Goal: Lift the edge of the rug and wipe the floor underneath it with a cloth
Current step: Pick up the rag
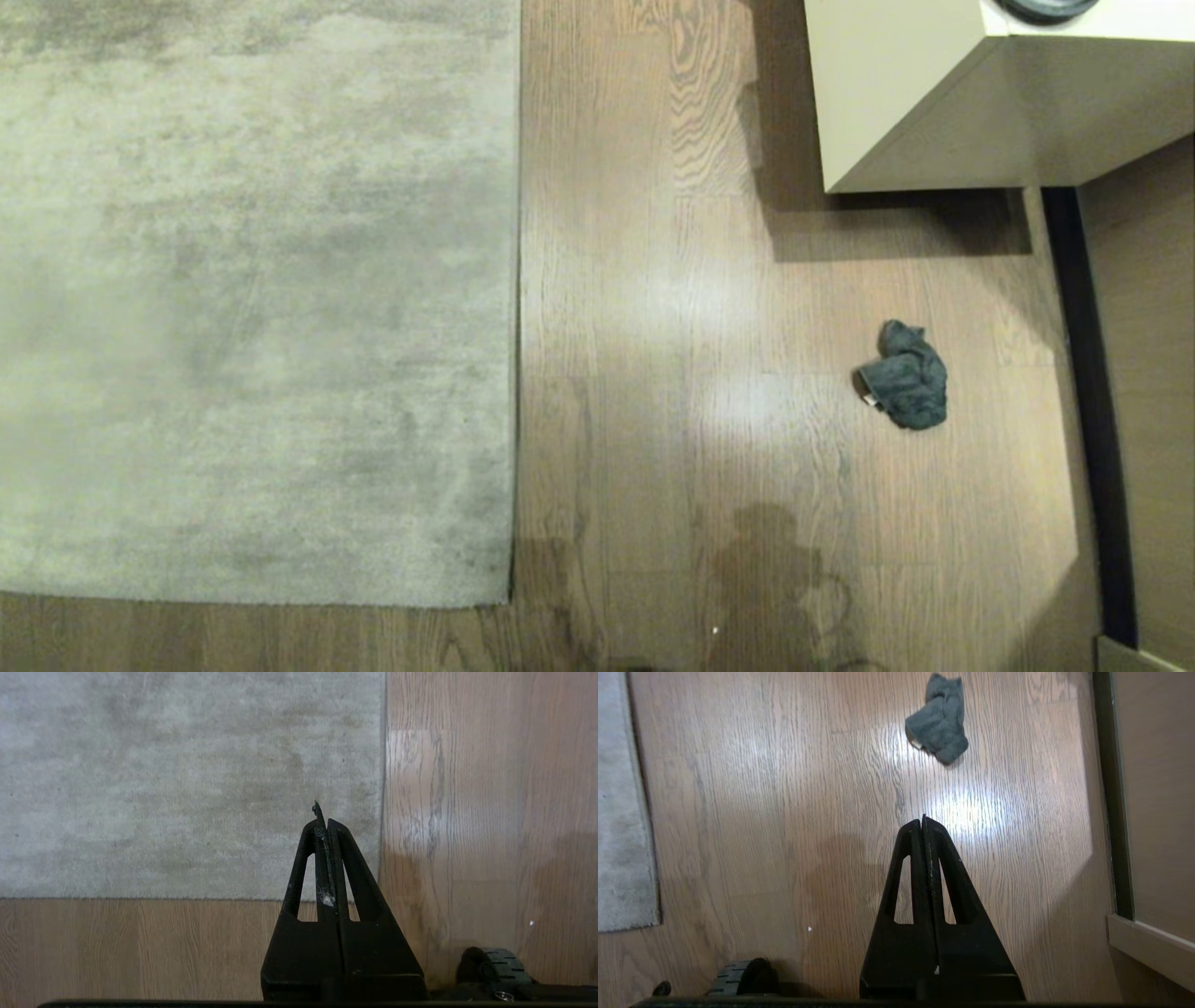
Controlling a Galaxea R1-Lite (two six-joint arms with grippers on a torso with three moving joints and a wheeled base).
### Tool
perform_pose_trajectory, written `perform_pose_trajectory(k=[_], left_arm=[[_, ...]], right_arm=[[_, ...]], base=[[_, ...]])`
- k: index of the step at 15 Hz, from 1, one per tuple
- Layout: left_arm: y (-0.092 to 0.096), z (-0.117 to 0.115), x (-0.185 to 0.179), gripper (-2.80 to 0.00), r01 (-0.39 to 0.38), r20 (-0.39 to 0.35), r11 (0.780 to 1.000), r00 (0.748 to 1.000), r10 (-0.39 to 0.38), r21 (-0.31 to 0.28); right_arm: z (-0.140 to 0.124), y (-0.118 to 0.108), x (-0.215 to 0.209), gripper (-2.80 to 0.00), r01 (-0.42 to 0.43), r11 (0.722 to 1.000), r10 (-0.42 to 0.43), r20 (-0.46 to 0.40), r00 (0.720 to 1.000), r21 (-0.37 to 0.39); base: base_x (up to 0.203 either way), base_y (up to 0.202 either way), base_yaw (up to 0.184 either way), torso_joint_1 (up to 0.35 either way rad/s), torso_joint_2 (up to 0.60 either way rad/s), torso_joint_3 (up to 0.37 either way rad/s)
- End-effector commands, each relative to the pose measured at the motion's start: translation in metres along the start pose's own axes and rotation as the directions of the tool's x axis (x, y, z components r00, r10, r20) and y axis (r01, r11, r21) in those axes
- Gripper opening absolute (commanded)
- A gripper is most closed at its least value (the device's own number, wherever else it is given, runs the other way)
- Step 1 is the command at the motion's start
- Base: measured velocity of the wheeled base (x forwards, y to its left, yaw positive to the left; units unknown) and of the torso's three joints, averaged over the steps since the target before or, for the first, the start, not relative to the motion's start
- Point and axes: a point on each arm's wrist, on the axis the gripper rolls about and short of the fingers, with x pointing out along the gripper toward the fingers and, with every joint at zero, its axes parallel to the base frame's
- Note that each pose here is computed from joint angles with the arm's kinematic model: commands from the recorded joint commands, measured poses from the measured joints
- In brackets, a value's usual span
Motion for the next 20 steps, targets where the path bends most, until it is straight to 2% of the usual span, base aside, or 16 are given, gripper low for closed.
perform_pose_trajectory(k=[1,12,15,20], left_arm=[[0.0000,0.0000,0.0001,-2.80,-0.001,-0.002,1.000,1.000,0.001,0.000],[0.0000,-0.0005,0.0001,-2.80,0.002,-0.006,1.000,1.000,-0.002,0.000],[-0.0001,-0.0010,-0.0009,-2.80,0.004,-0.041,1.000,0.999,-0.004,0.001],[-0.0001,-0.0008,-0.0011,-2.80,0.003,-0.036,1.000,0.999,-0.002,0.001]], right_arm=[[0.0000,0.0000,0.0000,-2.80,0.000,1.000,0.000,0.000,1.000,0.001],[0.0000,0.0000,0.0000,-2.80,0.000,1.000,0.000,0.000,1.000,0.001],[0.0001,0.0000,0.0000,-2.80,0.000,1.000,0.000,0.001,1.000,0.001],[0.0000,0.0000,0.0000,-2.80,0.000,1.000,0.000,0.000,1.000,0.001]], base=[[0.000,0.000,0.000,-0.001,0.01,-0.198],[0.000,0.000,0.000,0.003,0.00,-0.198],[0.000,0.000,0.000,0.001,0.00,-0.192],[0.000,0.000,0.000,0.001,0.00,-0.199]])
